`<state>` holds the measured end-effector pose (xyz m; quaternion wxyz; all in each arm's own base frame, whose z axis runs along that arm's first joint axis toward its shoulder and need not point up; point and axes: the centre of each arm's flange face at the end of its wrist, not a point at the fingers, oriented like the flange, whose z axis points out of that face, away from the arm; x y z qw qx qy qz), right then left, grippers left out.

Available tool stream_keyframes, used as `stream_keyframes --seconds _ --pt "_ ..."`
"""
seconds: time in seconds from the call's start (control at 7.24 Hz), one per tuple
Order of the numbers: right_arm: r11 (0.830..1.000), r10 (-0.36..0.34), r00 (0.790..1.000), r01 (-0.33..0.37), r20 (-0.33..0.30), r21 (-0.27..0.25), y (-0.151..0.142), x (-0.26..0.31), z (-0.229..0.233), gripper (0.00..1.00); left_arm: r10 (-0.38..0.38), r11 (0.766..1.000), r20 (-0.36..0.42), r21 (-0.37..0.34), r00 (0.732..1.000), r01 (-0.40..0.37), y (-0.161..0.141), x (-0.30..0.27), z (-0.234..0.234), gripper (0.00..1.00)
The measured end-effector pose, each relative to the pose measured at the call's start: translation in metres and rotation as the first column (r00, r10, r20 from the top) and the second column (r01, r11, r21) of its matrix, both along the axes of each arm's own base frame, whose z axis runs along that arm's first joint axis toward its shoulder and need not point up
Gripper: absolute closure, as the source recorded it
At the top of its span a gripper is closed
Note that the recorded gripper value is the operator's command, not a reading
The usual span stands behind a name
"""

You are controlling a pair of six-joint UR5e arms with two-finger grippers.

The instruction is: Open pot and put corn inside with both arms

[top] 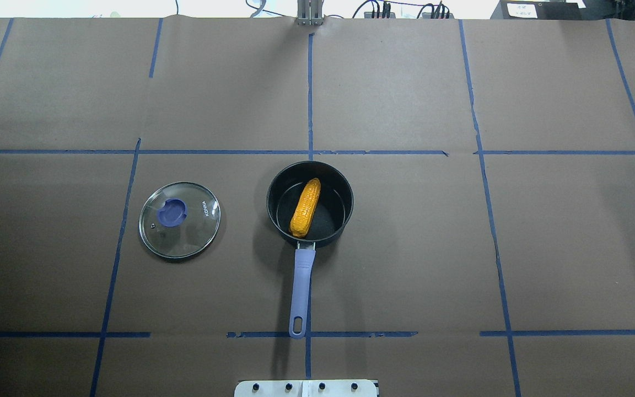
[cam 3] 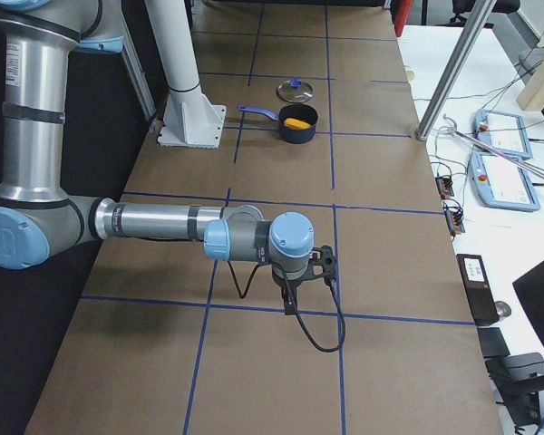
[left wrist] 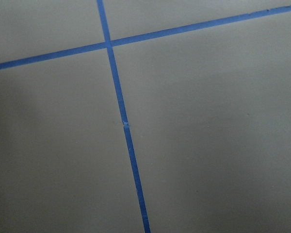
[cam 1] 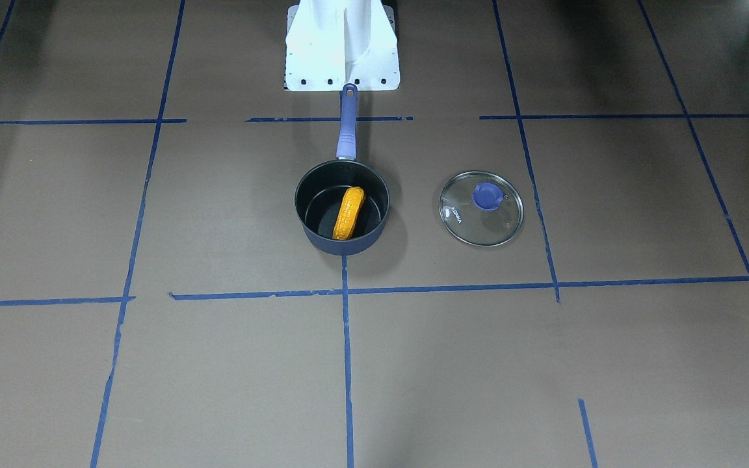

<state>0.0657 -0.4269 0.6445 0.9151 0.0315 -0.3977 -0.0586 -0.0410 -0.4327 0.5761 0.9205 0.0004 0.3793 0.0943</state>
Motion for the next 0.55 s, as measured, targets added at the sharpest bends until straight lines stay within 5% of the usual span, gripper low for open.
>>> stream_keyframes --seconds 0.55 --pt "1.000 -0.005 1.000 0.005 -0.023 0.008 -0.0016 0.0006 -0.0028 0.00 0.001 1.000 0.070 0.007 0.998 -0.002 0.0015 -0.0052 0.0054 0.00"
